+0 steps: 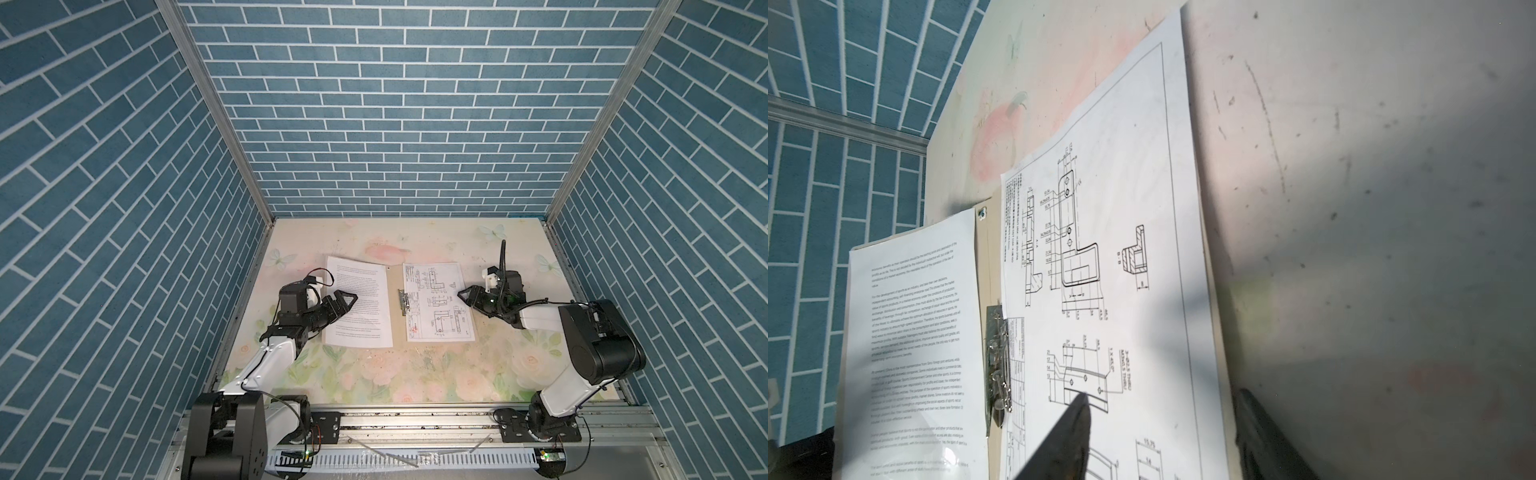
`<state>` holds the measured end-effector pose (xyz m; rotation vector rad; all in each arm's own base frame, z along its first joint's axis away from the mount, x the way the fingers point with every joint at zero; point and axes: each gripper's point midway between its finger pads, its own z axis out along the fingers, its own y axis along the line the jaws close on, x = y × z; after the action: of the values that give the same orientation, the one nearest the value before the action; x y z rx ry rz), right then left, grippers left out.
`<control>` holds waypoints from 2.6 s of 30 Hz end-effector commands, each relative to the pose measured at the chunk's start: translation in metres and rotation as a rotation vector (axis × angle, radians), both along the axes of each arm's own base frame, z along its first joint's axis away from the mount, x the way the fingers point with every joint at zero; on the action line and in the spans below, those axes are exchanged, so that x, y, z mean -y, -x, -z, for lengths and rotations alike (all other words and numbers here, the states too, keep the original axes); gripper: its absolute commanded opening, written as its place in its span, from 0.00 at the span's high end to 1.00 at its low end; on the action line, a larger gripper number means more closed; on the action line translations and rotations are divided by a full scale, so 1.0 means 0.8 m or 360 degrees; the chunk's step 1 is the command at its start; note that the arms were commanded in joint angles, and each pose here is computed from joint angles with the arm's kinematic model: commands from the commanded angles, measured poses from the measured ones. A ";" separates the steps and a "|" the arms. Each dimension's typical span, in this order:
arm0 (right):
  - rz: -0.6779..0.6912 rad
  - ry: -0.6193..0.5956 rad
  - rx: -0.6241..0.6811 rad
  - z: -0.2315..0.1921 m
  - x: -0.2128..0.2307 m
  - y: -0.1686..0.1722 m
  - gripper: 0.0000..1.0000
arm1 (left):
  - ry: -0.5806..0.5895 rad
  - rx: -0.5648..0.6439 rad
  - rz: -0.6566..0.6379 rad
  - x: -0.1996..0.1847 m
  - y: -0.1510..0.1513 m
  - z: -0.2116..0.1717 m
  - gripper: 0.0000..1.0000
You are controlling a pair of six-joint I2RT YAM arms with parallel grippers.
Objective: Put the files into the folder
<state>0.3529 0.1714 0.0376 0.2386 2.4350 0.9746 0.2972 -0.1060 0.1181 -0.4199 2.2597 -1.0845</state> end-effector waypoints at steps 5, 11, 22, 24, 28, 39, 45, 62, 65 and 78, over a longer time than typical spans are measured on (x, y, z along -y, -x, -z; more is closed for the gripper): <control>-0.0030 0.0019 -0.0320 0.050 -0.001 0.047 0.45 | -0.0038 0.0059 0.0030 0.003 0.014 -0.035 0.04; -0.0028 0.0018 -0.0316 0.049 -0.002 0.044 0.46 | -0.0099 0.0070 0.0031 0.008 0.018 -0.051 0.03; -0.0029 0.0015 -0.0326 0.053 -0.002 0.046 0.46 | -0.0209 0.0056 0.0012 0.008 0.021 -0.069 0.00; -0.0031 0.0011 -0.0325 0.053 -0.003 0.045 0.46 | -0.0216 0.0052 0.0010 0.008 0.022 -0.070 0.00; -0.0031 0.0005 -0.0331 0.056 -0.003 0.046 0.46 | -0.0218 0.0072 -0.0008 0.006 0.024 -0.078 0.00; -0.0028 -0.0022 -0.0327 0.055 -0.005 0.047 0.47 | -0.0228 0.0175 0.0091 0.048 0.018 -0.110 0.02; -0.0030 -0.0024 -0.0329 0.055 -0.005 0.048 0.47 | -0.0304 0.0228 0.0207 0.093 0.016 -0.123 0.02; 0.0000 -0.0015 -0.0324 0.050 -0.001 0.049 0.49 | -0.0548 0.0332 0.0513 0.225 0.017 -0.147 0.00; 0.0026 0.0016 -0.0316 0.045 0.004 0.048 0.49 | -0.0603 0.0297 0.0543 0.249 0.014 -0.143 0.00; 0.0206 0.0235 -0.0199 -0.008 0.076 0.049 0.42 | -0.0543 0.0358 0.0764 0.350 0.008 -0.145 0.00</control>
<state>0.3279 0.1308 0.0469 0.4134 2.4917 0.8721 0.2918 -0.3621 0.2126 0.3162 2.4043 -0.8064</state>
